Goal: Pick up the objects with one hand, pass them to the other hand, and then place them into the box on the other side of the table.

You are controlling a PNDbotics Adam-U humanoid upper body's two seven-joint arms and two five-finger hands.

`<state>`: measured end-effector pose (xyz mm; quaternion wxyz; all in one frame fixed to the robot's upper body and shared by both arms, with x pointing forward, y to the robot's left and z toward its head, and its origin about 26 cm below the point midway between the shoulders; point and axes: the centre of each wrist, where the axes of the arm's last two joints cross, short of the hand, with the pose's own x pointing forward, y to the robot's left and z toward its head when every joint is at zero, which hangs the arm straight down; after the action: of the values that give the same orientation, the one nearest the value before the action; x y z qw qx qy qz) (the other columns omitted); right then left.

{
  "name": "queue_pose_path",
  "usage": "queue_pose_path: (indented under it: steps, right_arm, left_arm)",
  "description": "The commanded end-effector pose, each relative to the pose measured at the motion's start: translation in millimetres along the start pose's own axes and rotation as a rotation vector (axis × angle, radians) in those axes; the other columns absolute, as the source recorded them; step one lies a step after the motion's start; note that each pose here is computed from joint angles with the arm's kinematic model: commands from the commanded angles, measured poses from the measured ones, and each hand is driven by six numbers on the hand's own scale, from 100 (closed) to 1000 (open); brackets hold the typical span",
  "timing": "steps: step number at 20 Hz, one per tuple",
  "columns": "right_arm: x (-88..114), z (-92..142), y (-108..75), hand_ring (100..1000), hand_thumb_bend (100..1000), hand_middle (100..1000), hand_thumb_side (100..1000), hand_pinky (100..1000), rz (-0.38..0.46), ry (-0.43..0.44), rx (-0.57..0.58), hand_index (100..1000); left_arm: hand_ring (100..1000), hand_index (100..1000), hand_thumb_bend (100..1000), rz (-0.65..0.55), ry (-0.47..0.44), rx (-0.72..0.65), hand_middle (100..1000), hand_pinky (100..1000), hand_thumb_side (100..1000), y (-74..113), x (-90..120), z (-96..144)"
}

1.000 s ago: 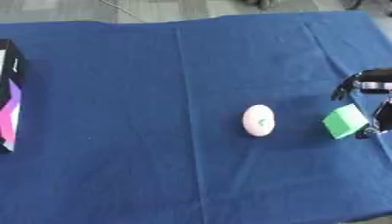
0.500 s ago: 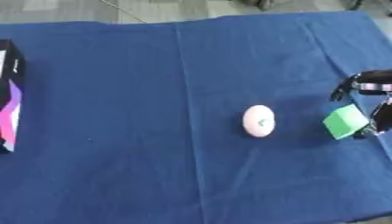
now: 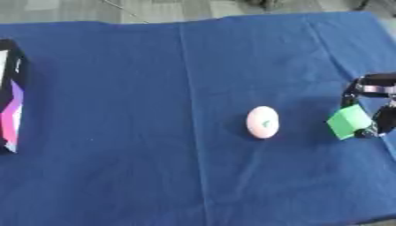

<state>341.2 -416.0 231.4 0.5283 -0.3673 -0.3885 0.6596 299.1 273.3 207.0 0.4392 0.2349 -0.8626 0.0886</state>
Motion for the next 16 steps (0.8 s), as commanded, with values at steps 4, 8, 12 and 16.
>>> queue_pose_path:
  steps: [4,8,12,16]
  right_arm:
    - [-5.3,3.8,-4.4,777,373,518,100,863,-0.001,0.021,-0.031,566]
    - [-4.4,6.5,-8.5,750,331,500,100,855,-0.014,0.017,-0.057,550]
    - [4.6,17.6,-27.8,711,291,488,100,844,-0.021,-0.002,-0.145,543]
    - [21.1,33.9,-52.7,674,241,482,100,841,-0.047,-0.037,-0.266,544]
  left_arm:
    - [751,855,125,0.0,-0.029,0.015,762,717,832,3.5,6.2,-2.6]
    - [749,853,125,-0.003,-0.032,0.015,761,717,831,3.8,6.2,-2.8]
    - [748,854,122,-0.014,-0.032,0.012,760,718,829,5.1,5.9,-3.0]
    - [751,860,116,-0.033,-0.044,0.006,763,721,824,7.5,7.1,-5.3]
